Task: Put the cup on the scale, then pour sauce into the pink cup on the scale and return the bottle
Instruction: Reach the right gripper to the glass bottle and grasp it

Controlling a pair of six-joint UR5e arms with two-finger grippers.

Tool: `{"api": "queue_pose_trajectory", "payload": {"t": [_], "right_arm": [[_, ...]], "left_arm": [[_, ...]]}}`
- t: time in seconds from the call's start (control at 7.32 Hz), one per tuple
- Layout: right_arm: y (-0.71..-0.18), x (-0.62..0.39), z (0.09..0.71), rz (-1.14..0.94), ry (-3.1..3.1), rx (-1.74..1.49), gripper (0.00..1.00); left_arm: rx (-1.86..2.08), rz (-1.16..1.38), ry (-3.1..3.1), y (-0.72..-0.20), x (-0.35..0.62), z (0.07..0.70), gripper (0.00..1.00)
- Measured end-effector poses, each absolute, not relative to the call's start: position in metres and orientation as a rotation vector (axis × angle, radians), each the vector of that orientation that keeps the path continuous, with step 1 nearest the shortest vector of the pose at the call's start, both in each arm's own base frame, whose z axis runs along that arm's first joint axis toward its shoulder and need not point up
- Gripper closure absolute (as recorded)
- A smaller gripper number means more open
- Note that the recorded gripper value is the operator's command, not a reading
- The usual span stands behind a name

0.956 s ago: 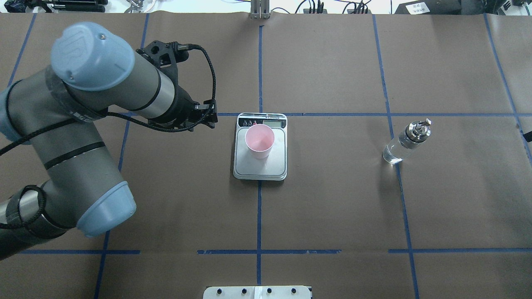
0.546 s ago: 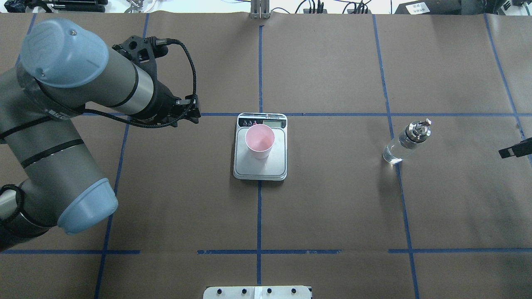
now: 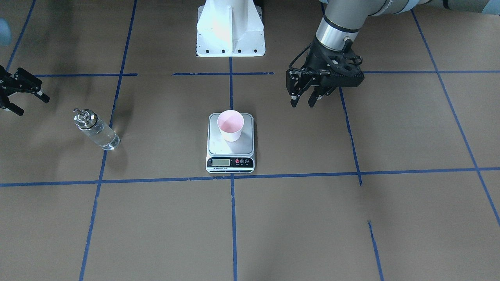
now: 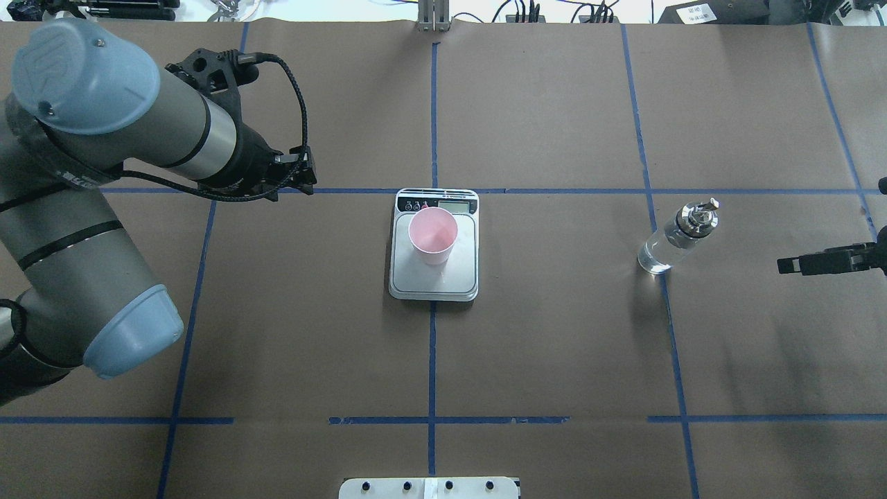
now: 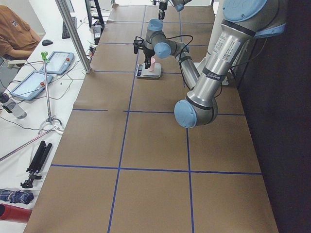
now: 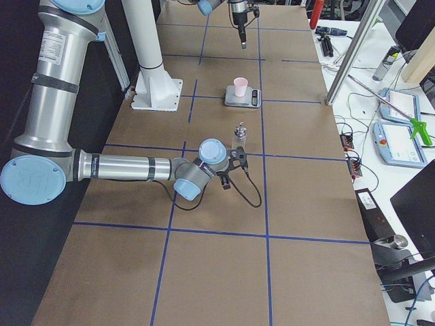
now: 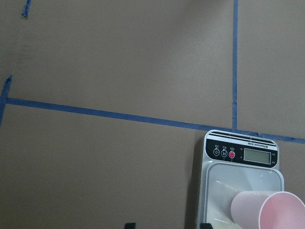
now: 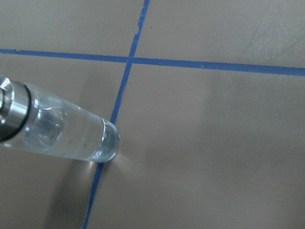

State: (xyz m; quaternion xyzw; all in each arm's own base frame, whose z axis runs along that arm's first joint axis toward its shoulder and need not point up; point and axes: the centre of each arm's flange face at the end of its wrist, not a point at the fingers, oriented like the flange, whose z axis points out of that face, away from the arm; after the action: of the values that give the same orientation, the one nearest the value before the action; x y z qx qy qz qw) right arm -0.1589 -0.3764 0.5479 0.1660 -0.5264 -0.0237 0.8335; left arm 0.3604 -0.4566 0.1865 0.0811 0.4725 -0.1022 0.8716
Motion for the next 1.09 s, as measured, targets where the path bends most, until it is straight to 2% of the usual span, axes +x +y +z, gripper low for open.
{"api": "queue_pose_trajectory", "payload": {"t": [0.41, 0.55, 1.09], "right_arm": [[-0.360, -0.192, 0.517, 0.009, -1.085, 0.452, 0.01], [-0.354, -0.206, 0.508, 0.027, -1.095, 0.469, 0.04], [-0.312, -0.272, 0.488, 0.083, -1.037, 0.637, 0.09]], "left_arm": [[0.169, -0.218, 0.984, -0.459, 0.360, 0.188, 0.45], [0.168, -0.218, 0.982, -0.459, 0.361, 0.189, 0.45], [0.161, -0.218, 0.977, -0.461, 0.365, 0.192, 0.45]]}}
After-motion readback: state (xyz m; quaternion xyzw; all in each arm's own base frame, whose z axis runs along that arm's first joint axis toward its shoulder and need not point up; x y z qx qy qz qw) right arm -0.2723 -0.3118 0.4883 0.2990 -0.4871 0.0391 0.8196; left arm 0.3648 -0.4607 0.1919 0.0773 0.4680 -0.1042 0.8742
